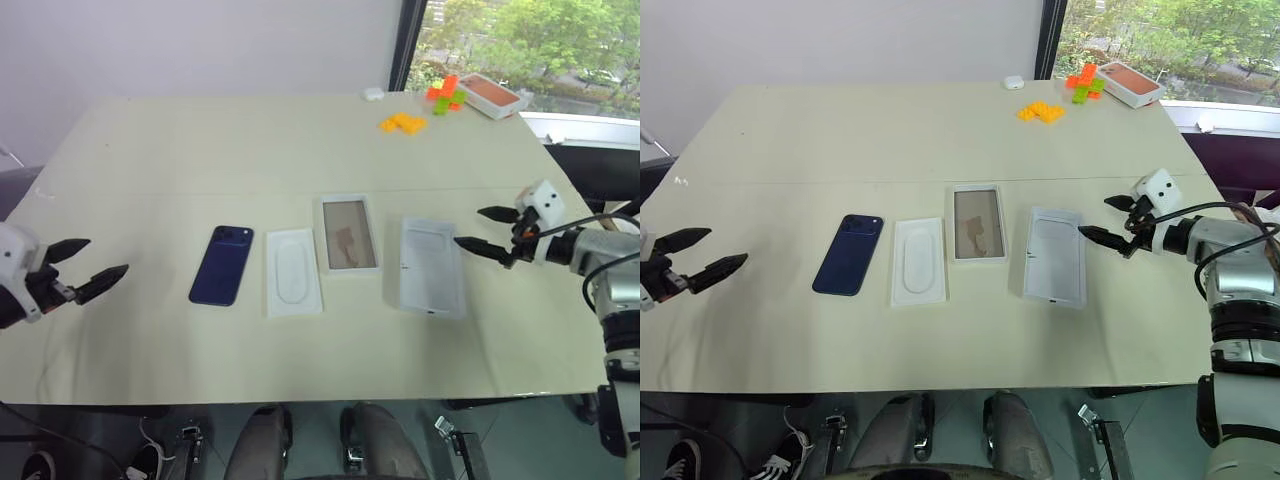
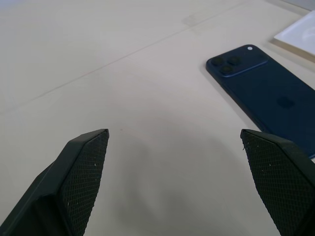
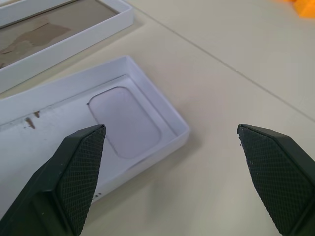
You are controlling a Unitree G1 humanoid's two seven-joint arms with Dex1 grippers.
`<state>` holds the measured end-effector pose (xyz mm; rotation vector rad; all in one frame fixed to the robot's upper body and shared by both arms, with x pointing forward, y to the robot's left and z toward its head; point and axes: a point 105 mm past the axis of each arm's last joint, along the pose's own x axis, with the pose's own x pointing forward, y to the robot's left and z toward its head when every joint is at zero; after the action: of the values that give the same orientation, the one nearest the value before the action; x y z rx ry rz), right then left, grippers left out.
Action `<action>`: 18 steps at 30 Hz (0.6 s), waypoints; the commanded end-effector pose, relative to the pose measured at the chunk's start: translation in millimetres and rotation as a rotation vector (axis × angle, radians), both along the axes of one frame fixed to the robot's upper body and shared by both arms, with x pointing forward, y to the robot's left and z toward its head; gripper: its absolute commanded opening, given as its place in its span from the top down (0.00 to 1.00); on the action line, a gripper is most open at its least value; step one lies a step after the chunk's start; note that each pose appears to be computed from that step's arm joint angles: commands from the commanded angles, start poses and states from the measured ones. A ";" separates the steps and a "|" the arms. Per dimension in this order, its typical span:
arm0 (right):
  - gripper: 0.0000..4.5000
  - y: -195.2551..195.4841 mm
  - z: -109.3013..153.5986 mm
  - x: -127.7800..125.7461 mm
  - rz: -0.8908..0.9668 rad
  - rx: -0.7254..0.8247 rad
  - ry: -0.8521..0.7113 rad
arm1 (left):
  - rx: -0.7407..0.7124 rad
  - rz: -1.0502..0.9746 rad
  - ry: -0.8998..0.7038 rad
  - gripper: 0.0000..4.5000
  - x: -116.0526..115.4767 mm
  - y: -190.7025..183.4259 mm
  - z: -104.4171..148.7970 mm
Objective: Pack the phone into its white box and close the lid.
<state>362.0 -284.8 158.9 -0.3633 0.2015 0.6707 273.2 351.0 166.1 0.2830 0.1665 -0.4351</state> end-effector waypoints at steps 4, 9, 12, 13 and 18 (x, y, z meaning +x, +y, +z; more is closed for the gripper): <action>0.01 -14.2 15.8 0.4 -0.048 -0.012 -0.073 | 0.001 -0.006 -0.038 0.00 3.5 -4.9 9.0; 0.01 -13.1 15.1 1.5 -0.056 -0.016 -0.083 | 0.004 -0.019 -0.037 0.00 5.0 -9.6 8.6; 0.01 -11.5 14.8 1.3 -0.052 -0.015 -0.082 | 0.000 -0.019 -0.037 0.00 5.1 -10.0 9.3; 0.01 -11.5 15.0 1.4 -0.053 -0.014 -0.083 | -0.001 -0.019 -0.037 0.00 5.1 -10.2 9.7; 0.01 -10.3 14.8 0.1 -0.035 -0.027 -0.081 | -0.027 -0.016 -0.046 0.00 6.7 -11.7 14.7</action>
<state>363.6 -293.9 160.1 -0.3827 0.1846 0.6176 277.9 343.2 166.0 0.2616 0.1671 -0.4415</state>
